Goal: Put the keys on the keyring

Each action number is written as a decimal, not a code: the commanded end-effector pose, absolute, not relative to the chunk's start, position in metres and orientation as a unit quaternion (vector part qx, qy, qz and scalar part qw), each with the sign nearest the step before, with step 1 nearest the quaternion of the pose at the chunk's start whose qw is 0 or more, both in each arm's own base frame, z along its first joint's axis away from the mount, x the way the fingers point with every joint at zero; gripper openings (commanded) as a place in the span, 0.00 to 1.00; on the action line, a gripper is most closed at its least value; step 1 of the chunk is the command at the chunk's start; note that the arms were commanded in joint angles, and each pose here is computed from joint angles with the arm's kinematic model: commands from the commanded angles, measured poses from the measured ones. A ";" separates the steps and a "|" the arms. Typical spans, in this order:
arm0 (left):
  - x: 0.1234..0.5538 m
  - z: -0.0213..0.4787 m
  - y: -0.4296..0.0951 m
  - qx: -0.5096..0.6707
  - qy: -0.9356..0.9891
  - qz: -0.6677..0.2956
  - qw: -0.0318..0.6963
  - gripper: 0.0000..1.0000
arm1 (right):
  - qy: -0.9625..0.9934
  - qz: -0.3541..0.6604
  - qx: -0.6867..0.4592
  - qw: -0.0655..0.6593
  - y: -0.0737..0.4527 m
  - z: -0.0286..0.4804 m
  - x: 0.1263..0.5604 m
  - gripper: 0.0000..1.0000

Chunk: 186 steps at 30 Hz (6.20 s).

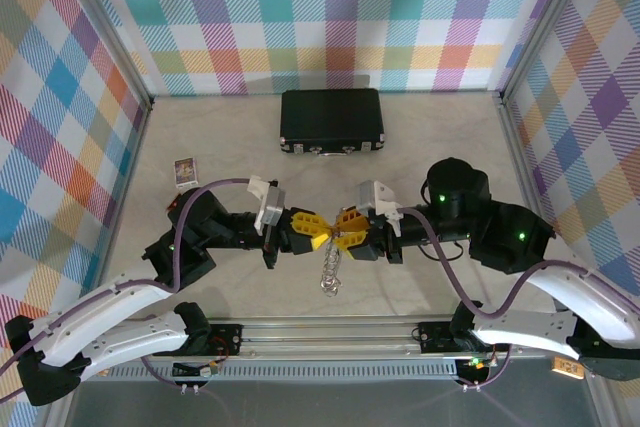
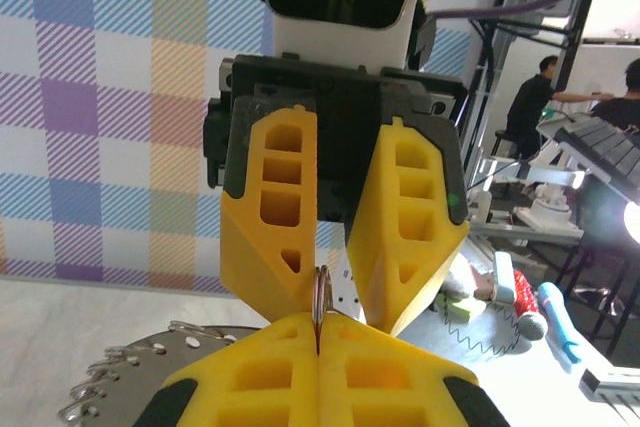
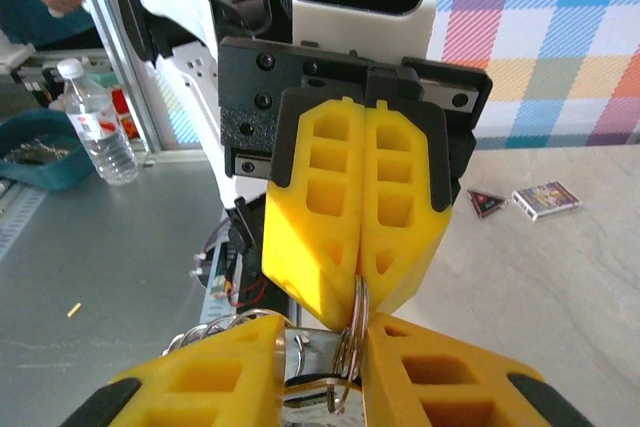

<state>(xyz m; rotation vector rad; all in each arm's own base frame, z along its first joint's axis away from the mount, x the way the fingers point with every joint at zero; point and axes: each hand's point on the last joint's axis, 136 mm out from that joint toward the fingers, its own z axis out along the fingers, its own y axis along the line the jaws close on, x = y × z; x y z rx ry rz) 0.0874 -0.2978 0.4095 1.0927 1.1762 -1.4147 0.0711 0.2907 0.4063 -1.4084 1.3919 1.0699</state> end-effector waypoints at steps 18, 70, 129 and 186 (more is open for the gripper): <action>0.085 0.426 -0.290 0.440 0.465 -0.571 0.513 0.14 | 0.563 0.408 -0.561 0.450 0.287 0.411 0.077 0.00; 0.081 0.448 -0.279 0.440 0.441 -0.560 0.545 0.00 | 0.556 0.420 -0.600 0.393 0.293 0.400 0.062 0.20; 0.071 0.453 -0.280 0.431 0.408 -0.607 0.528 0.00 | 0.570 0.425 -0.575 0.404 0.288 0.389 0.064 0.47; 0.083 0.416 -0.289 0.456 0.487 -0.557 0.494 0.00 | 0.626 0.311 -0.561 0.444 0.275 0.386 0.104 0.00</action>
